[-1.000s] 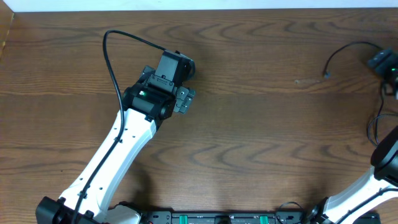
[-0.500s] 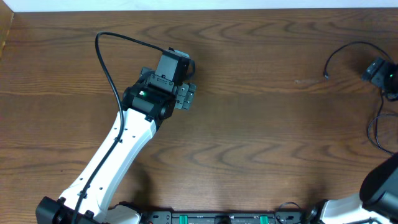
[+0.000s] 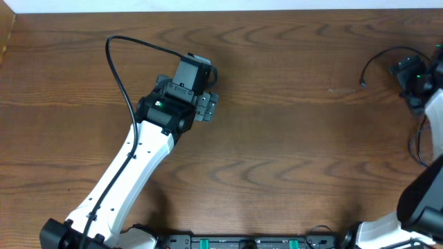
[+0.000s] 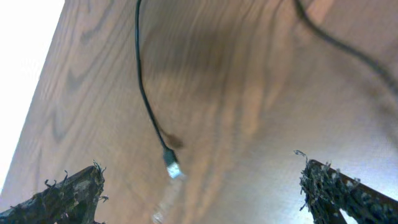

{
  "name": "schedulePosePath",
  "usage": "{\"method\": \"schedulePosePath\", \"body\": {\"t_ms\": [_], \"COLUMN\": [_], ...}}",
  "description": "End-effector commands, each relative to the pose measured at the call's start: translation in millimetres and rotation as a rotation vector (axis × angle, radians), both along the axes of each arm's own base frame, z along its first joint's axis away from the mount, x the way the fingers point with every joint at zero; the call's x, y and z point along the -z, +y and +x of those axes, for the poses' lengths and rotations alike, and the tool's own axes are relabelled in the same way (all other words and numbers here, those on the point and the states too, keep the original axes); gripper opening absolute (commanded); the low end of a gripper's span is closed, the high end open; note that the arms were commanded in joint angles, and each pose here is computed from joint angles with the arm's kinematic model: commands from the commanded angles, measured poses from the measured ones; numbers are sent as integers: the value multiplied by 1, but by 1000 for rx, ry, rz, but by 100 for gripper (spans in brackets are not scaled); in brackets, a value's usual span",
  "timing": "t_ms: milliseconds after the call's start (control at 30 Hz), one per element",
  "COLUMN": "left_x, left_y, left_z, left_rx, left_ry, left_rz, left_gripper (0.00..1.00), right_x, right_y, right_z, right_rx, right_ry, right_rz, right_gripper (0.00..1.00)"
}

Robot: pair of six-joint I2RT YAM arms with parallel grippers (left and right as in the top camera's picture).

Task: Untangle cables

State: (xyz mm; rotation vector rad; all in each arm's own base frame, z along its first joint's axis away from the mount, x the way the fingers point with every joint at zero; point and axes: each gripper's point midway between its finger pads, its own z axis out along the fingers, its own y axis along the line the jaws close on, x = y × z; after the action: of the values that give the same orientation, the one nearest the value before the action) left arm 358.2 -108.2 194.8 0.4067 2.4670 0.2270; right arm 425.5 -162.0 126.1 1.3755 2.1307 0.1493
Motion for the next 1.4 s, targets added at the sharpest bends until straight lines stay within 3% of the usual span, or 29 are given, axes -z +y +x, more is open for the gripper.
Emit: {"method": "schedulePosePath", "body": {"t_ms": [0, 100, 367, 533, 633, 700, 800, 867, 967, 1267, 1367], "left_x": [0, 0, 0, 0, 0, 0, 0, 0, 0, 0, 0], "left_y": [1, 1, 1, 1, 1, 1, 1, 1, 1, 1, 1], "left_z": [1, 1, 1, 1, 1, 1, 1, 1, 1, 1, 1], "left_rx": [-13, -13, -13, -13, -13, -13, -13, -14, -13, -13, -14], "left_ry": [-2, -2, -2, -2, -2, -2, -2, -2, -2, -2, -2], "left_rz": [-5, -6, -5, -6, -6, -6, -6, -6, -6, -7, -6], "left_gripper": [98, 98, 98, 98, 98, 98, 98, 98, 98, 98, 98], "right_x": [29, 59, 94, 98, 99, 98, 97, 96, 93, 98, 104], "right_y": [10, 33, 52, 46, 43, 43, 42, 42, 41, 40, 41], "right_z": [11, 32, 33, 34, 38, 40, 42, 44, 50, 71, 73], "right_rx": [125, 67, 12, -11, -34, -42, -41, -42, -65, -114, -116], "right_ry": [20, 35, 110, 126, 121, 113, 102, 95, 77, 14, 15], "right_rz": [15, 14, 9, -47, -77, -83, -85, -87, -108, -147, -148], "right_gripper": [99, 99, 99, 71, 47, 40, 41, 51, 58, 58, 53]}}
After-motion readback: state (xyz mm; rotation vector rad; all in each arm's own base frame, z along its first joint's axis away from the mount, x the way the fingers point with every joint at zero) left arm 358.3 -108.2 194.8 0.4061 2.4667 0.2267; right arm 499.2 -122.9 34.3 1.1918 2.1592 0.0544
